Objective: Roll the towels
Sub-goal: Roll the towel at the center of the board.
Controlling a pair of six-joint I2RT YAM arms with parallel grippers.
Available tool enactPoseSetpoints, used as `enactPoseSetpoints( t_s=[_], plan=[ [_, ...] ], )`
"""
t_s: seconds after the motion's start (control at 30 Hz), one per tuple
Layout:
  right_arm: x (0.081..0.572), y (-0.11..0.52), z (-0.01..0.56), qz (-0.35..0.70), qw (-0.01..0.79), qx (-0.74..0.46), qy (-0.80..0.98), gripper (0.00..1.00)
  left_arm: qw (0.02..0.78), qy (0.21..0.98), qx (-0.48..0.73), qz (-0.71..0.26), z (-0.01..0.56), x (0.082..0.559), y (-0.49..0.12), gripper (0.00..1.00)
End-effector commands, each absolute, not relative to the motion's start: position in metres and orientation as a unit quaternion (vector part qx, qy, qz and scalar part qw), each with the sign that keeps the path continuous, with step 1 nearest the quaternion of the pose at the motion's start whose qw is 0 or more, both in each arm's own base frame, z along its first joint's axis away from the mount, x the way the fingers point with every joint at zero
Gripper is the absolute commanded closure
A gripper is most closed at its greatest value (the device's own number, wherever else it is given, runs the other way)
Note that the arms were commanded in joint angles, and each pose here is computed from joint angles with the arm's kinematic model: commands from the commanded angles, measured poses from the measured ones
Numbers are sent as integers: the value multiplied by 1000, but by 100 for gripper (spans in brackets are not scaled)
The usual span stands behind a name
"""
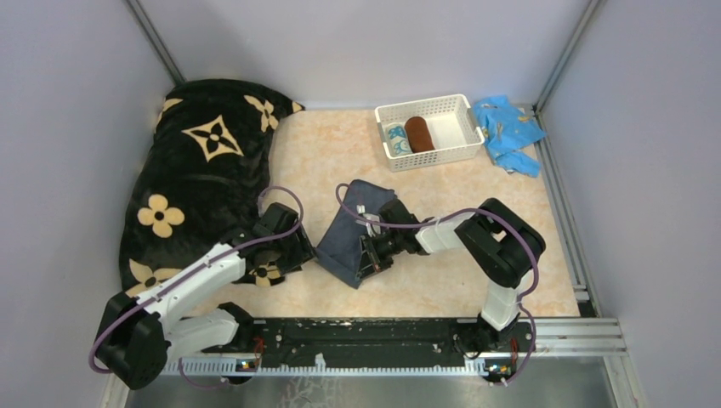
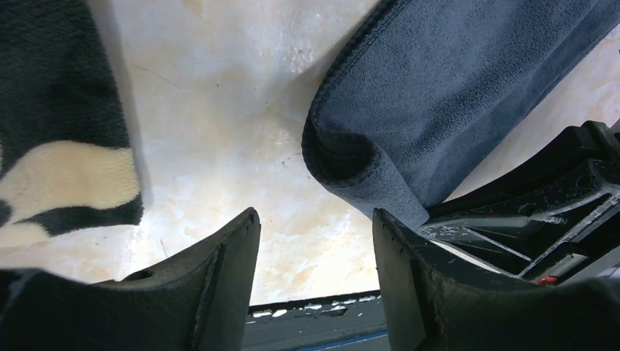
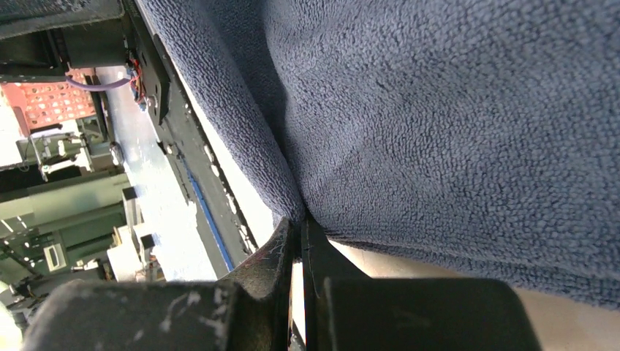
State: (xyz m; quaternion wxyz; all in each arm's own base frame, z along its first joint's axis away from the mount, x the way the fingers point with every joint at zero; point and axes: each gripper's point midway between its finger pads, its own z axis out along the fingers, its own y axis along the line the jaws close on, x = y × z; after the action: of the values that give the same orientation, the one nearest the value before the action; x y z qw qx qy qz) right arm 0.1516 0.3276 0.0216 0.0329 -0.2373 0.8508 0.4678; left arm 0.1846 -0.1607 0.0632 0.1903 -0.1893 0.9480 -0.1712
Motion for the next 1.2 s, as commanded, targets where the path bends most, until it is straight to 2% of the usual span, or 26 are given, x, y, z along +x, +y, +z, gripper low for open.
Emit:
enactPoseSetpoints(
  t_s=[0.0,0.27,0.53,0.67,0.87,1.03,1.17],
  plan=[
    [164,335,28,469,50,-250,846,100,189,941,-190,-206,60,188,-173,35],
    [171,337,30,458,55,-259,849,100,202,930,-222,-210,50,199,-176,35],
    [178,334,31,433,66,-273,856,100,199,937,-238,-161,24,203,-164,38],
    [188,325,40,392,111,-300,863,88,178,947,-236,-127,10,196,-157,42],
    [200,320,81,289,248,-371,847,67,159,953,-230,-116,3,194,-159,43],
    [189,337,107,259,323,-437,798,58,149,956,-229,-109,1,190,-157,47],
    [175,356,107,230,355,-490,762,51,147,955,-234,-106,0,188,-155,48]
  ],
)
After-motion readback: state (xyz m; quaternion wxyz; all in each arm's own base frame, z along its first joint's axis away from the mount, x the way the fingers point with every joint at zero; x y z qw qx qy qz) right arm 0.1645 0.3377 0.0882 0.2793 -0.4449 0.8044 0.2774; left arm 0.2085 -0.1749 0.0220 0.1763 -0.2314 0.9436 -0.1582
